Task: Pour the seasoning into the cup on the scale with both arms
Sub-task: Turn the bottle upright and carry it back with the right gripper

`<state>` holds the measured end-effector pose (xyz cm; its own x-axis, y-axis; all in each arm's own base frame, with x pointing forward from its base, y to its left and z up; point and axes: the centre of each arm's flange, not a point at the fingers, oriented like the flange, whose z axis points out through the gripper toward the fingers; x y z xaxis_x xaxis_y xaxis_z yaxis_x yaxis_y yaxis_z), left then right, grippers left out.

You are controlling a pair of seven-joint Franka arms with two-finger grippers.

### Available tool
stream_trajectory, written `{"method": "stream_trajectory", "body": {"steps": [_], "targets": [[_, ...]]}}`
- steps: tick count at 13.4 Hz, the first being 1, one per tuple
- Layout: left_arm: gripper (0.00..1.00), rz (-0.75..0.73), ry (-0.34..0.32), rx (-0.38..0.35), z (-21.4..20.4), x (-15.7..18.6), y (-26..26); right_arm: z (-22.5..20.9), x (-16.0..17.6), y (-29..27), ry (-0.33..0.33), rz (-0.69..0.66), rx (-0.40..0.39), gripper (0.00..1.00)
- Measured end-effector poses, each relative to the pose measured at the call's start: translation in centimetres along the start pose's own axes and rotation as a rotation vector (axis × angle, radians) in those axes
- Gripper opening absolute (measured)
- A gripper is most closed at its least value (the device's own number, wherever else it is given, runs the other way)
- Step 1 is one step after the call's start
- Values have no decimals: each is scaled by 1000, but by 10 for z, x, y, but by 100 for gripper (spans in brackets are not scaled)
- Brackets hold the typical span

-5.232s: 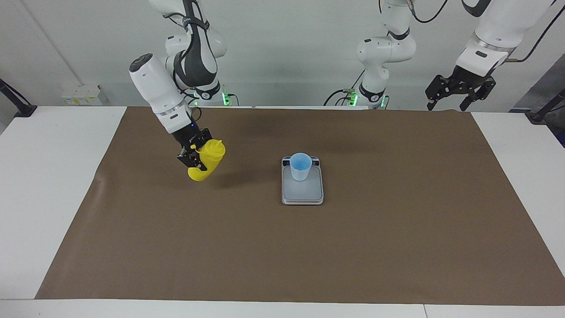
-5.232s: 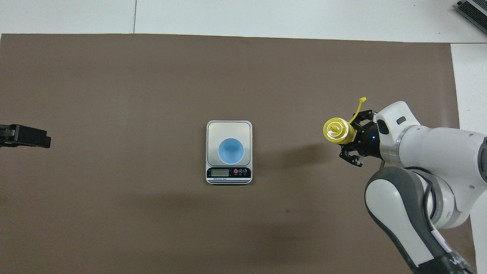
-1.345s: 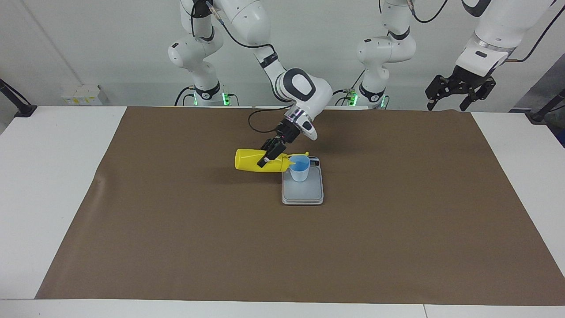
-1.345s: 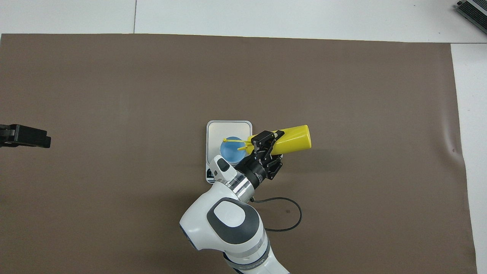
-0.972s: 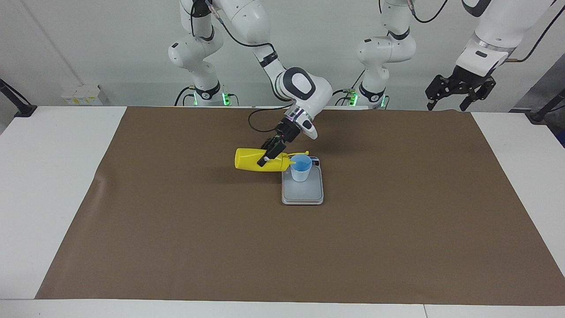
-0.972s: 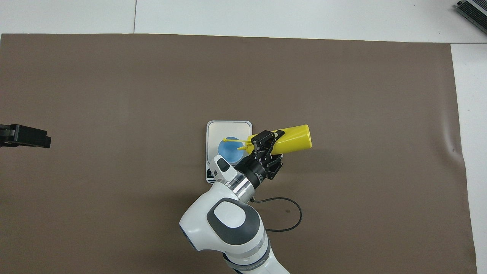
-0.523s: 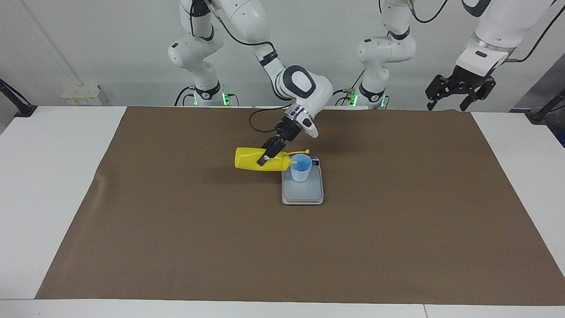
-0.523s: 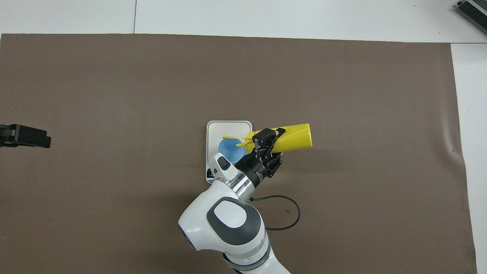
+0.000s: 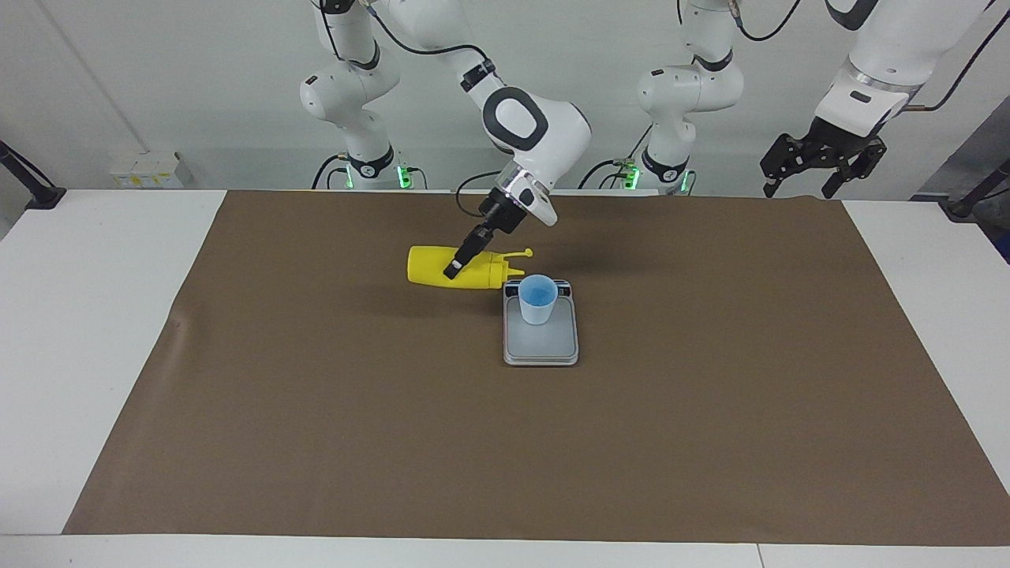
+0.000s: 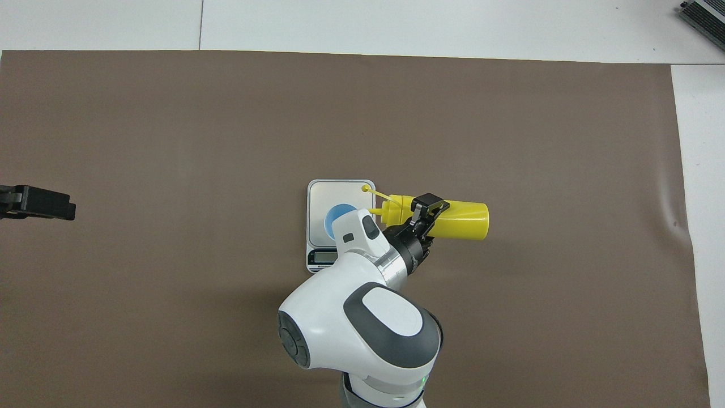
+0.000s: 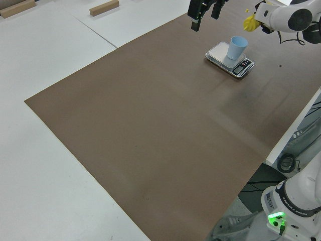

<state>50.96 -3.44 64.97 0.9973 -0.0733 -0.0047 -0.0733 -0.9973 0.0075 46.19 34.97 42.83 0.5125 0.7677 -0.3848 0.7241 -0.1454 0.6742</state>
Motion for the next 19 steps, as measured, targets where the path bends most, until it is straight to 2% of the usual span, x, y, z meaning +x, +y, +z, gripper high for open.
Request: {"method": "stream_trajectory", "body": {"steps": [4,8,14,19], "targets": [[100,0,0,0,0,0,0,7,-34,15,4,30,130,48],[100,0,0,0,0,0,0,19,-50,23,71,77,259,48],[100,0,0,0,0,0,0,80,-106,59,279,164,508,48],[100,0,0,0,0,0,0,128,-130,64,465,243,666,48]]}}
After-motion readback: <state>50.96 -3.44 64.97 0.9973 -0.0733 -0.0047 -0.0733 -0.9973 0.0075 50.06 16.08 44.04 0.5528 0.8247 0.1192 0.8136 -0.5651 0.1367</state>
